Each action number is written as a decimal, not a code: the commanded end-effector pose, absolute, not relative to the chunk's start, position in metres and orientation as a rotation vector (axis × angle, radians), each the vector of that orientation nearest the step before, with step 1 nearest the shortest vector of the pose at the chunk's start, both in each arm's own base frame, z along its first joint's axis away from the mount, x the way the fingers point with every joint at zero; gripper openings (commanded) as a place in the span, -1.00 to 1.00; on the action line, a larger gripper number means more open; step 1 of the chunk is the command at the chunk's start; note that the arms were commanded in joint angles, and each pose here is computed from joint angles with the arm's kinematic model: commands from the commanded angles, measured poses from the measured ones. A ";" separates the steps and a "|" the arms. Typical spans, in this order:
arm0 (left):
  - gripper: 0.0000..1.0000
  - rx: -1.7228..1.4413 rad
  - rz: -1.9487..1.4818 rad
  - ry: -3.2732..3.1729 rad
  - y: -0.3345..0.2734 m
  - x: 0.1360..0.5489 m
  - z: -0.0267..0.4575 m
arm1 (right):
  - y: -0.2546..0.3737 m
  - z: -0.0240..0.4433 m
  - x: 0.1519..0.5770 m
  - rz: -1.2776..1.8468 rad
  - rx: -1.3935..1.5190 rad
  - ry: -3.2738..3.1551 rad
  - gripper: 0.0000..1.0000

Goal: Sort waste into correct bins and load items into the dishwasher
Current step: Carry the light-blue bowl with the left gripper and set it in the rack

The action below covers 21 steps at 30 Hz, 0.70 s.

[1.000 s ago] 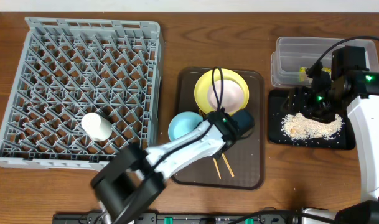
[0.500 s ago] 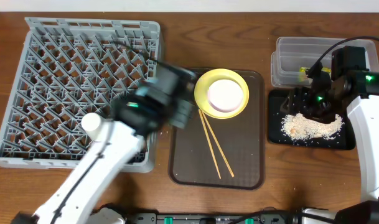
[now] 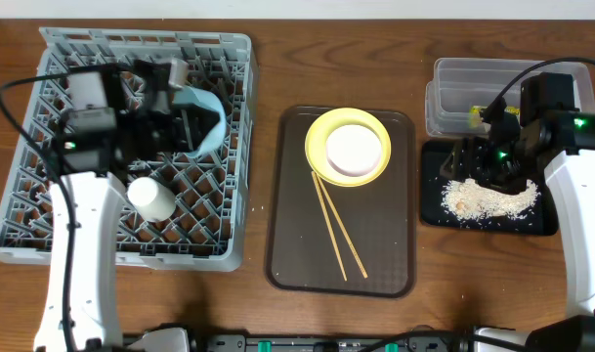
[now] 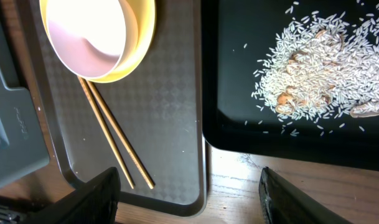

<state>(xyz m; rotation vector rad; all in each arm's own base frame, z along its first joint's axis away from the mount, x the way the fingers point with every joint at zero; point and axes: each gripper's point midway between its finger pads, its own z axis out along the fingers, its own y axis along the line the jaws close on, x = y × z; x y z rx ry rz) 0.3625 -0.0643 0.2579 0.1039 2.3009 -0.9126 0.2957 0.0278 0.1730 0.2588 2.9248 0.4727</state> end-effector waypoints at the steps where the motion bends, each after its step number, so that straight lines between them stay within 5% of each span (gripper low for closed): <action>1: -0.85 0.145 -1.166 2.172 -0.064 0.369 0.274 | 0.027 0.183 0.297 0.467 0.237 2.891 0.38; 21: -0.85 -0.258 -1.507 2.070 0.022 0.442 0.187 | 0.027 0.183 0.297 0.467 0.237 2.894 0.38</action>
